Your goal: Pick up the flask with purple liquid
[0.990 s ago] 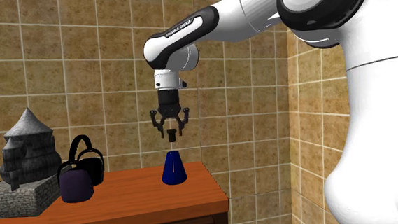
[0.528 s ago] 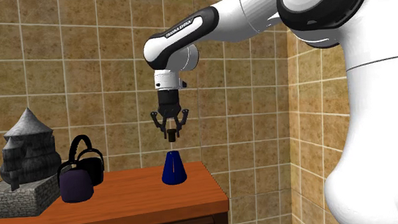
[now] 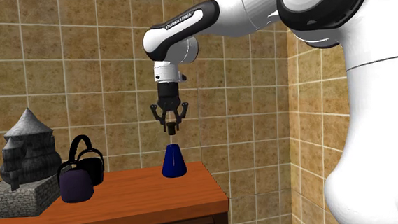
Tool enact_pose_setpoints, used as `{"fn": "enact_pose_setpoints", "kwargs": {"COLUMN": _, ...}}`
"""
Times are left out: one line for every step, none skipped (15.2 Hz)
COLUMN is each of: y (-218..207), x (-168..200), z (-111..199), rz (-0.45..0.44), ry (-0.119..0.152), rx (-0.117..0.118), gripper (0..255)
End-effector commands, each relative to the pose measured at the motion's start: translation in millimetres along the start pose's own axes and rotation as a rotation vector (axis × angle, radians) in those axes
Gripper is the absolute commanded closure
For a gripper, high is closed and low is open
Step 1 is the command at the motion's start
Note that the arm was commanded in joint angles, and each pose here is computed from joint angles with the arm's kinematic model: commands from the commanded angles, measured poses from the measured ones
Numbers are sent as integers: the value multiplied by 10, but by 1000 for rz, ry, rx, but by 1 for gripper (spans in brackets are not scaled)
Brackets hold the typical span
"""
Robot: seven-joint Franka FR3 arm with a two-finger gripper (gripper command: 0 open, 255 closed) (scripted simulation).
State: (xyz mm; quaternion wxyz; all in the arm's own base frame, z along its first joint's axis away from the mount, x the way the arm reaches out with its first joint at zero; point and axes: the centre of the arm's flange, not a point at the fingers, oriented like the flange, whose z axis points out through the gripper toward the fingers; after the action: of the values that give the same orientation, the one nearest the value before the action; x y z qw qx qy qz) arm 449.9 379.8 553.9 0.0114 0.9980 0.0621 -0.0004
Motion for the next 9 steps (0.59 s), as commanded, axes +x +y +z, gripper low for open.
{"fn": "enact_pose_setpoints", "kwargs": {"y": 4, "x": 6, "z": -109, "rz": 0, "ry": 0, "rx": 0, "gripper": 255}}
{"fn": "enact_pose_setpoints", "kwargs": {"y": 5, "x": 6, "z": -162, "rz": 0, "ry": 0, "rx": 0, "gripper": 255}}
{"fn": "enact_pose_setpoints", "kwargs": {"y": 6, "x": 6, "z": -215, "rz": 0, "ry": 0, "rx": 0, "gripper": 255}}
{"fn": "enact_pose_setpoints", "kwargs": {"y": 8, "x": 6, "z": -268, "rz": 0, "ry": 0, "rx": 0, "gripper": 255}}
{"fn": "enact_pose_setpoints", "kwargs": {"y": 9, "x": 6, "z": -320, "rz": 0, "ry": 0, "rx": 0, "gripper": 255}}
{"fn": "enact_pose_setpoints", "kwargs": {"y": 10, "x": 5, "z": -373, "rz": 0, "ry": 0, "rx": 0, "gripper": 255}}
{"fn": "enact_pose_setpoints", "kwargs": {"y": 11, "x": 5, "z": -426, "rz": 0, "ry": 0, "rx": 0, "gripper": 255}}
{"fn": "enact_pose_setpoints", "kwargs": {"y": 12, "x": 5, "z": -479, "rz": 0, "ry": 0, "rx": 0, "gripper": 255}}
{"fn": "enact_pose_setpoints", "kwargs": {"y": 14, "x": 5, "z": -531, "rz": 0, "ry": 0, "rx": 0, "gripper": 255}}
